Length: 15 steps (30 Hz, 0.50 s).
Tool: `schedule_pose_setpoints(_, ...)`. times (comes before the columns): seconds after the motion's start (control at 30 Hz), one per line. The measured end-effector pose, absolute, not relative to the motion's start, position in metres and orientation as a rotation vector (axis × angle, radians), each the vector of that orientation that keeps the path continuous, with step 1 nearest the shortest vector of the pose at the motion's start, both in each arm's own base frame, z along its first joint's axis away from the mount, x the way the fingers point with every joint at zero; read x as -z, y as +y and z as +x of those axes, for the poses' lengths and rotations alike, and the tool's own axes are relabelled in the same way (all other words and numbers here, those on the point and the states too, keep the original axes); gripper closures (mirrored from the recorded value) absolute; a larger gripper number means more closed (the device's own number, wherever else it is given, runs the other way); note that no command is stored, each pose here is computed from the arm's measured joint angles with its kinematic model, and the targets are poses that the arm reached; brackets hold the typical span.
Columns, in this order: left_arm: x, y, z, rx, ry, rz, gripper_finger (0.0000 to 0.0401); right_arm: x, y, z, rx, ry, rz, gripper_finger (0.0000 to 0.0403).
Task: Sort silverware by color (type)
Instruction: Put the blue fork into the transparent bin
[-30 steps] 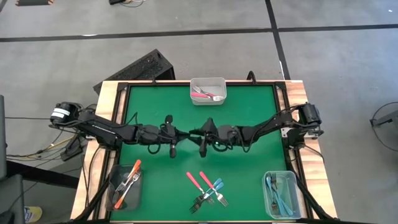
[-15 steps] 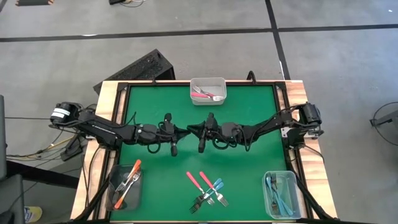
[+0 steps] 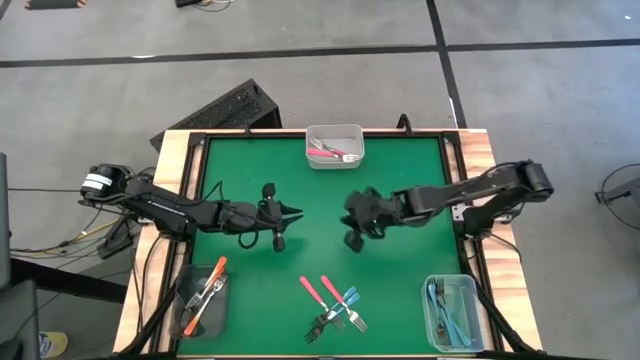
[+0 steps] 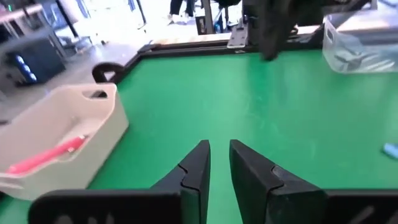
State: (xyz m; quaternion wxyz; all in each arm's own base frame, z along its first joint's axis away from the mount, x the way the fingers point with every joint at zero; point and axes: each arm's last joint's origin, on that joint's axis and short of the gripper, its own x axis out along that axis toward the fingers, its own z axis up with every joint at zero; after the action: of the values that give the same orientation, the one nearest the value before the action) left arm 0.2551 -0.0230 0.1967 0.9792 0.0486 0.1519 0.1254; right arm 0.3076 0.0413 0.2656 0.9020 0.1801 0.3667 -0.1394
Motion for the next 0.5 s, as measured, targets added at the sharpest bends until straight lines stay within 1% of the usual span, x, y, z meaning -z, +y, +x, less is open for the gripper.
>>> schedule_pose_setpoints(0.17, -0.197, -0.021, 0.255, -0.243, 0.317, 0.218, 0.0349, -0.286, 0.065, 0.271, 0.263, 0.983, 0.559, 0.0387)
schedule_pose_setpoints(0.3, -0.198, -0.013, 0.256, -0.265, 0.327, 0.284, 0.0349, -0.287, 0.089, 0.241, 0.261, 1.194, 0.719, 0.0387)
schedule_pose_setpoints(0.37, -0.198, -0.007, 0.256, -0.283, 0.332, 0.298, 0.0348, -0.288, 0.102, 0.225, 0.292, 1.299, 0.788, 0.0386)
schedule_pose_setpoints(0.5, -0.198, 0.005, 0.256, -0.331, 0.342, 0.301, 0.0348, -0.286, 0.128, 0.196, 0.432, 1.460, 0.894, 0.0386)
